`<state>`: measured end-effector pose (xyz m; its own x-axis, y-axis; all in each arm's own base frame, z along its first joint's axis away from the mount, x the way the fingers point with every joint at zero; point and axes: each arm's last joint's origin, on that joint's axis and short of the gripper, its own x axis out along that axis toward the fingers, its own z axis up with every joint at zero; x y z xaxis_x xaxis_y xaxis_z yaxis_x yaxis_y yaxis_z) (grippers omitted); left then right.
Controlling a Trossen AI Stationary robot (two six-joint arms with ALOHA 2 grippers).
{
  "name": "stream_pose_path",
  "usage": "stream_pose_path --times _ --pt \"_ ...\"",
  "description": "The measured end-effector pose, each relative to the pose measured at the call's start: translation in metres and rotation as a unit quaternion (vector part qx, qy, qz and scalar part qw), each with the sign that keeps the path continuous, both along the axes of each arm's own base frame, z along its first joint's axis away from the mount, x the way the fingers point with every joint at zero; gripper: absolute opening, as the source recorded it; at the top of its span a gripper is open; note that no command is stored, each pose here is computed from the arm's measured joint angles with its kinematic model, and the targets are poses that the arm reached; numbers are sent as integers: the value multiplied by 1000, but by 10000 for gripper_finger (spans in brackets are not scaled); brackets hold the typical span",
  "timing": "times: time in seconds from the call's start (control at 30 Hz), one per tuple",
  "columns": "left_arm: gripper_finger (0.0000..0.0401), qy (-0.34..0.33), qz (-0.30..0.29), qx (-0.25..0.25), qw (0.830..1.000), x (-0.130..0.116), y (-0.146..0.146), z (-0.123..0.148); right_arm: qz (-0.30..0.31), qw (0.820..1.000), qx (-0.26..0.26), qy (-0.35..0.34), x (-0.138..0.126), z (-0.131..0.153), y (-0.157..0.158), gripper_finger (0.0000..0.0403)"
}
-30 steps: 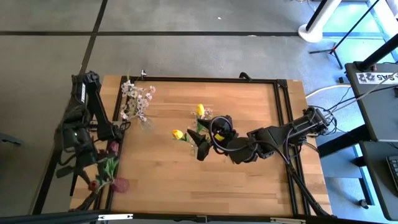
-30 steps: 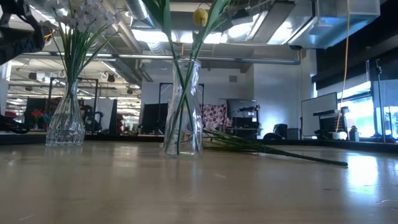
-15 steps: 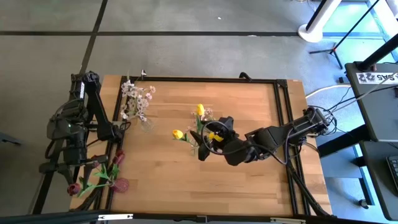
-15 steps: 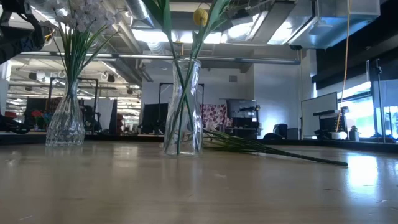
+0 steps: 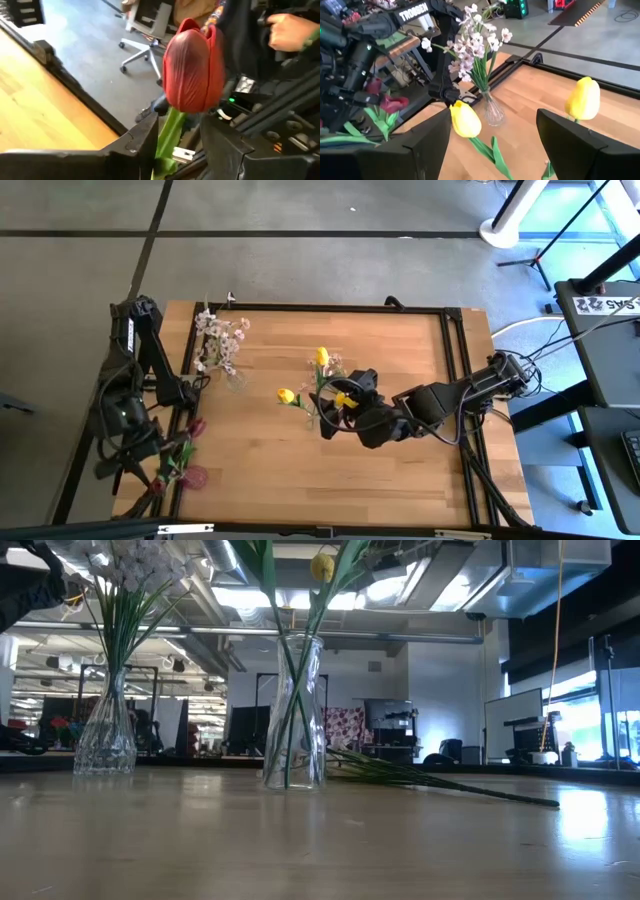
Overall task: Sort flowers into vase by color
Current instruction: Put the dark red flower into the purple vase, then put the white flowers into the left transparent vase
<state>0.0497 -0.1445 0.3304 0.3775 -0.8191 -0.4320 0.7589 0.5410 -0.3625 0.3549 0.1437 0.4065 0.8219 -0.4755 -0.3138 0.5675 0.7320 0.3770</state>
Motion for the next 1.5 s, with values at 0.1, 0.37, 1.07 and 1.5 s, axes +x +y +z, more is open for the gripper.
stream_pose_path --times 0.1,0.37,1.07,1.5 --pt "122 9 -27 -9 1000 -2 -1 1 0 1000 -3 8 -1 -1 -1 292" --pt "7 18 -41 -53 998 -2 -3 8 -10 1000 -8 19 0 -3 -6 292" --pt "127 97 47 -19 994 -5 22 31 -16 998 62 -13 -30 29 -37 292" --pt "31 168 62 -27 983 -9 30 47 -77 993 79 35 -38 14 -47 292"
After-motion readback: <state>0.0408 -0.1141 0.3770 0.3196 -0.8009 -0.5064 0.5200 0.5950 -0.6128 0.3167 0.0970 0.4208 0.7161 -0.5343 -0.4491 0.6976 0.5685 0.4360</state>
